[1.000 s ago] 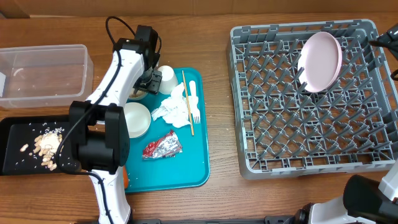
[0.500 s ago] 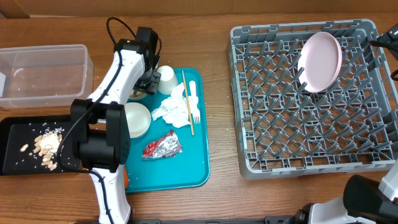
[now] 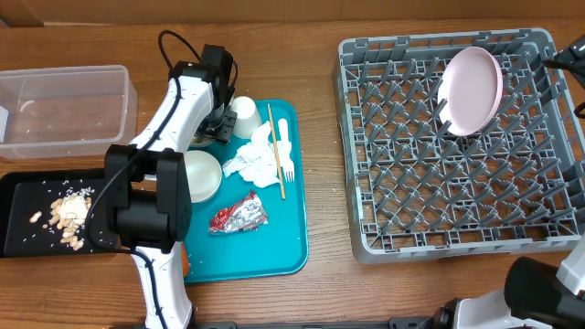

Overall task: Sort waste into correct bins and load items into the dishwasher rack
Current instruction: 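Grasp the rim of the white rice bowl with the left gripper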

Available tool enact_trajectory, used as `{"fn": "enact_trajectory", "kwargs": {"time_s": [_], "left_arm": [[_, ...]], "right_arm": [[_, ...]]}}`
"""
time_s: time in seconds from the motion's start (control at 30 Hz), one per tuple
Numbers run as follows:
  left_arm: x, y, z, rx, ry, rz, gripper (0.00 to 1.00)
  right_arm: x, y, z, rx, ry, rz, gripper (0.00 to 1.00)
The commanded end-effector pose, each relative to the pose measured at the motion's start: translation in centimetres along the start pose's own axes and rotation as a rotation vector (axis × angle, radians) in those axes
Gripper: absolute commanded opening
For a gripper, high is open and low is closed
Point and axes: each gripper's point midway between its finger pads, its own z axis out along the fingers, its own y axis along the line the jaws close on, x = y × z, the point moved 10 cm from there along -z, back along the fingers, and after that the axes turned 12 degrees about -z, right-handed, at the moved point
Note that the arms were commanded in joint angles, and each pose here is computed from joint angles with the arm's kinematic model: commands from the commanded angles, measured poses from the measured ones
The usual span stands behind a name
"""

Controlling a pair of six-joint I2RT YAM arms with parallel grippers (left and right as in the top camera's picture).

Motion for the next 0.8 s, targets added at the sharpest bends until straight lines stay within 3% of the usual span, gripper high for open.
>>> {"fn": "enact_trajectory", "kwargs": {"time_s": [0.0,0.37,0.5,0.63,0.77], "left_arm": [[0.21,-0.01,0.99,0.009,0.025,0.017,0.49],[0.06,-0.04,1.02,0.011,0.015,0.015,0.35],[0.05,-0.04,1.02,0.011,0.014,0.015,0.23],[0.05,-0.05,1.02,0.010,0.014,0.016,0.06],[0.05,-0.05,0.99,0.010,0.014,0.015,0.04]], "right_arm": [[-0.01,0.02,0.19,0.003,0.003,0.007,1.00],[-0.01,0.02,0.19,0.003,0.003,0.007,1.00],[-0.01,0.02,0.19,0.003,0.003,0.007,1.00],[-0.01,0.02,0.19,0.003,0.003,0.007,1.00],[-0.01,0.02,0.19,0.003,0.003,0.007,1.00]]}}
